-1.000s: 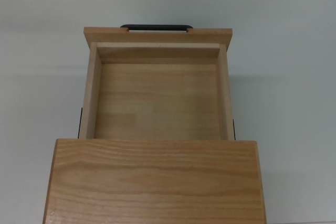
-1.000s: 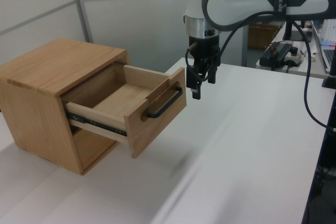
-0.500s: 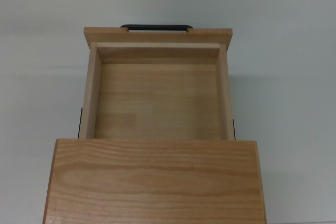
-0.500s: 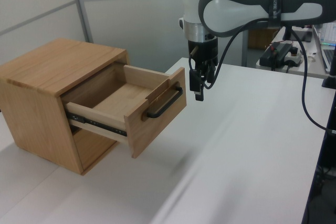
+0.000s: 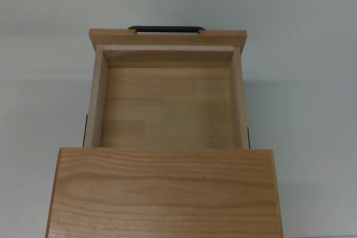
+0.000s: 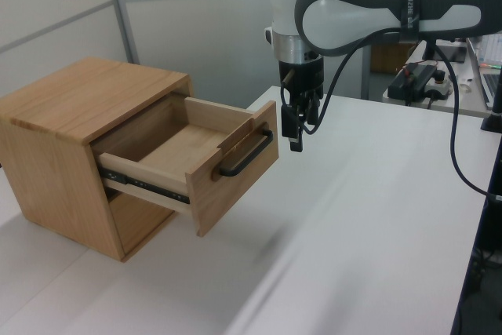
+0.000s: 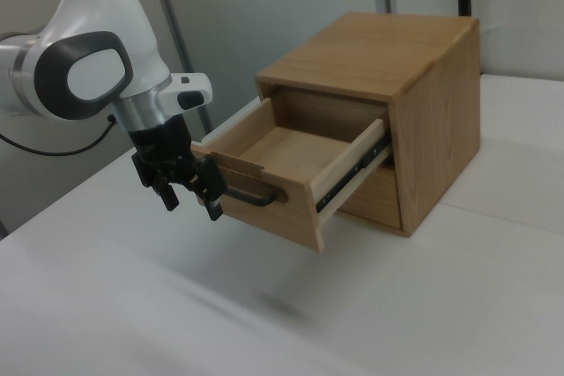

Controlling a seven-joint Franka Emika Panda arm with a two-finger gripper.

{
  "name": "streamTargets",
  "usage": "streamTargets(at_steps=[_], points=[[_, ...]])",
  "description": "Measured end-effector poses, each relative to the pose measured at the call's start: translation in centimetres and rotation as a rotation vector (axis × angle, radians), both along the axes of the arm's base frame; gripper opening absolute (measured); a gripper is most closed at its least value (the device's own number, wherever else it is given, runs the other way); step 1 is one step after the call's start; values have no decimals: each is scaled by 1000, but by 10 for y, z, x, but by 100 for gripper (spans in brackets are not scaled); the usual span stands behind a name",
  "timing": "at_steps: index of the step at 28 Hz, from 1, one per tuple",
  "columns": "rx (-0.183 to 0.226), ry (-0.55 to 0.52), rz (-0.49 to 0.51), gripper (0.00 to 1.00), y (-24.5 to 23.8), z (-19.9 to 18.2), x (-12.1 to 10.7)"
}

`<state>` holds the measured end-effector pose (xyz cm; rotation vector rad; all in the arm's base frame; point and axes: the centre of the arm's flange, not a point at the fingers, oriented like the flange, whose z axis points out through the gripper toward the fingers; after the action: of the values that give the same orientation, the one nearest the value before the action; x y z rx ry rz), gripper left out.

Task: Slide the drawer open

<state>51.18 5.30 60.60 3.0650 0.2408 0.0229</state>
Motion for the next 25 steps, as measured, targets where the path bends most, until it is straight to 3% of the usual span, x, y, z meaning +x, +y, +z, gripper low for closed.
streamTargets(at_steps=[25], points=[[1, -21, 16, 100, 5, 10, 1]])
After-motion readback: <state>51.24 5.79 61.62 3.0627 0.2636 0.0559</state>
